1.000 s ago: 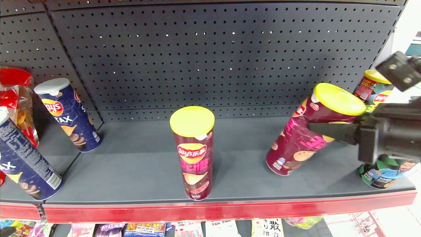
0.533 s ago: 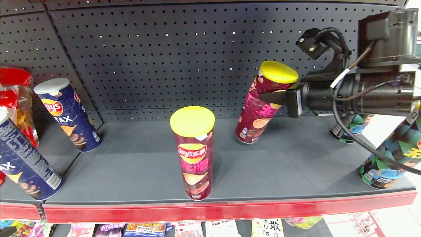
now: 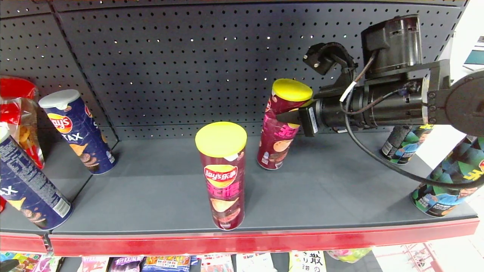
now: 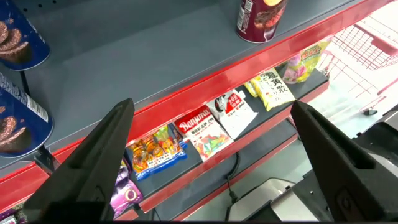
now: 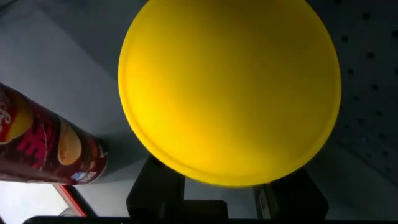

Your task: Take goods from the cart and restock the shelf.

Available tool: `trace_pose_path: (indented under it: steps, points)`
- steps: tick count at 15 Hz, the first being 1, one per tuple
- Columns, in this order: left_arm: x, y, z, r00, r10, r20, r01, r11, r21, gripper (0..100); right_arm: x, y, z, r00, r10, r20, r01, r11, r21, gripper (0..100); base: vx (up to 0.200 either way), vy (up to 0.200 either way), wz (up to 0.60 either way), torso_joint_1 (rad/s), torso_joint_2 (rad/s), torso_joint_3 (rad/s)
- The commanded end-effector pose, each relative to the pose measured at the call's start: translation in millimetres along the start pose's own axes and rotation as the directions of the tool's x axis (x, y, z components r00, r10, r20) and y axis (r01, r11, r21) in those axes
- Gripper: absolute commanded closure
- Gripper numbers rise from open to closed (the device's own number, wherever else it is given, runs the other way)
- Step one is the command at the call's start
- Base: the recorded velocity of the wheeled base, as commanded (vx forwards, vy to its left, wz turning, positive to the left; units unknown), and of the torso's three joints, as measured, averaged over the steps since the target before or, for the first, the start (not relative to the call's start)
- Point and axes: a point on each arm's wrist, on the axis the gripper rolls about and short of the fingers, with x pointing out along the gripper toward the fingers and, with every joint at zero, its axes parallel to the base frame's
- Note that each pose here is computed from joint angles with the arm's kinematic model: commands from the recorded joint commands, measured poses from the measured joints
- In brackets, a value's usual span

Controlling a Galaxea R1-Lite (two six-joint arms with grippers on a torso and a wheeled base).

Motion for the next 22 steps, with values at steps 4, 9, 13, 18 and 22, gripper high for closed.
trace_pose_path:
  steps: [4, 9, 13, 18, 22]
  points:
    - [0.9, 0.1, 0.1, 1.000, -0.001, -0.006, 0.001, 1.000, -0.001, 0, 19.2, 8.3, 6.9, 1.000, 0.029, -0.003, -0.029, 0.999, -0.014, 100, 0.000, 0.000, 0.00, 0.000, 0.00, 0.000]
    - [1.3, 0.1, -0.2, 1.000, -0.001, -0.009, 0.001, 1.000, -0.001, 0, 33.7, 11.6, 4.9, 0.999, 0.041, -0.017, -0.041, 0.999, -0.016, 100, 0.000, 0.000, 0.00, 0.000, 0.00, 0.000]
    - [3.2, 0.3, 0.5, 1.000, -0.002, -0.020, 0.002, 1.000, -0.002, 0, 36.5, 12.2, 3.8, 0.999, 0.045, -0.023, -0.045, 0.999, -0.016, 0, 0.000, 0.000, 0.00, 0.000, 0.00, 0.000]
    - [4.4, 0.2, -1.0, 1.000, -0.005, -0.029, 0.005, 1.000, -0.002, 0, 36.5, 12.1, 3.9, 0.999, 0.043, -0.021, -0.043, 0.999, -0.016, 0, 0.000, 0.000, 0.00, 0.000, 0.00, 0.000]
    - [4.5, 0.2, -1.4, 1.000, -0.007, -0.031, 0.007, 1.000, -0.002, 0, 22.8, 11.9, 7.9, 1.000, 0.024, -0.004, -0.024, 1.000, -0.014, 0, 0.000, 0.000, 0.00, 0.000, 0.00, 0.000]
